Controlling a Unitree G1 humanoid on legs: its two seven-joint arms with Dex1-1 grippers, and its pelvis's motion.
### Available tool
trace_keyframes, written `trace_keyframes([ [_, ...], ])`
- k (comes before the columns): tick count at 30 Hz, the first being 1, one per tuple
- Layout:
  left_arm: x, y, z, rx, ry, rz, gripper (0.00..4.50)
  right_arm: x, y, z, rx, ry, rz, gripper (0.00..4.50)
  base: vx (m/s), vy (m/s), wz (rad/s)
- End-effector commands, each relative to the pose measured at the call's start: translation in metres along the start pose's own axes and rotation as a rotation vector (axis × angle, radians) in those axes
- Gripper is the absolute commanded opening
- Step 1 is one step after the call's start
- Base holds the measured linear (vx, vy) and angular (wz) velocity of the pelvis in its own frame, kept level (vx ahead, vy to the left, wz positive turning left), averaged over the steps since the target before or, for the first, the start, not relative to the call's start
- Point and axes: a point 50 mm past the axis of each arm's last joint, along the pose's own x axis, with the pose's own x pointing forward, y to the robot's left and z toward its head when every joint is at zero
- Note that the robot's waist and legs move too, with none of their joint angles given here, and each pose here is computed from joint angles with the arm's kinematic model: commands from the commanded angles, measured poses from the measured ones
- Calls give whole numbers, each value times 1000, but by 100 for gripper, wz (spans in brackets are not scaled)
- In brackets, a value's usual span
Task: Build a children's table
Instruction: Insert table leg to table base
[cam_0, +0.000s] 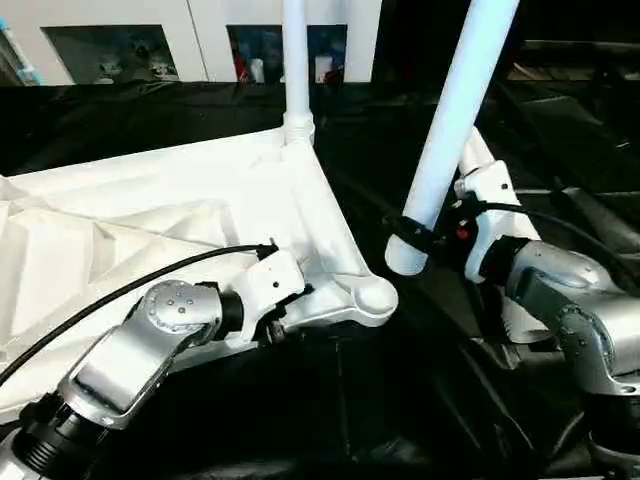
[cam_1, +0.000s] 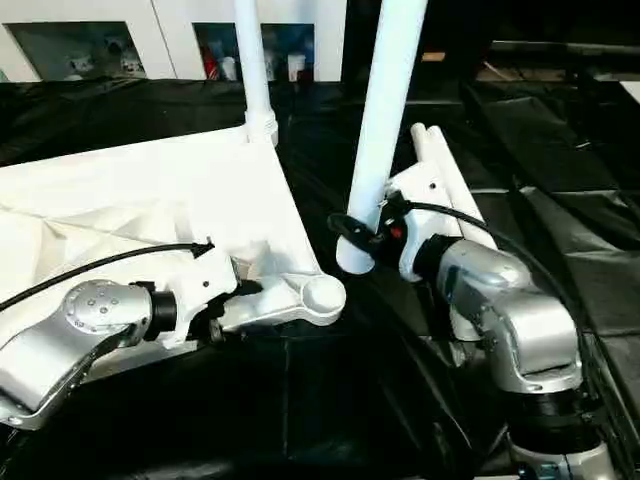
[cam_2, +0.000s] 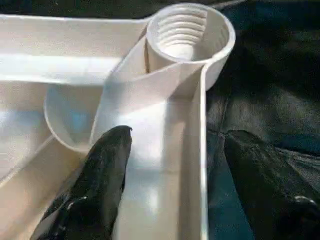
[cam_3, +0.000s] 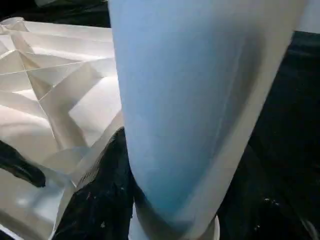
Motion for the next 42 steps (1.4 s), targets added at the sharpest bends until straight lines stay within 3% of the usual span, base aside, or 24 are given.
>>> trace_keyframes([
  [1, -3, -6, 1, 2, 10, -22, 294, -2, 4, 2, -14, -4, 5, 186, 0, 0, 0],
  [12, -6, -14, -2, 1, 61, -60, 218, -1, 5, 1, -11, -2, 2, 186, 0, 0, 0],
  [19, -5, -10, -5, 6, 81, -36, 141, 0, 6, 1, -7, -2, 7, 186, 0, 0, 0],
  [35, -9, -10, -15, 23, 151, -63, 32, 1, 6, 2, -8, -8, 5, 186, 0, 0, 0],
  [39, -9, -2, -14, 26, 121, -17, 6, 2, 5, 4, -5, -11, 5, 186, 0, 0, 0],
  [42, -8, 1, -7, 56, 40, -33, 6, 2, 5, 4, 1, -14, 8, 186, 0, 0, 0],
])
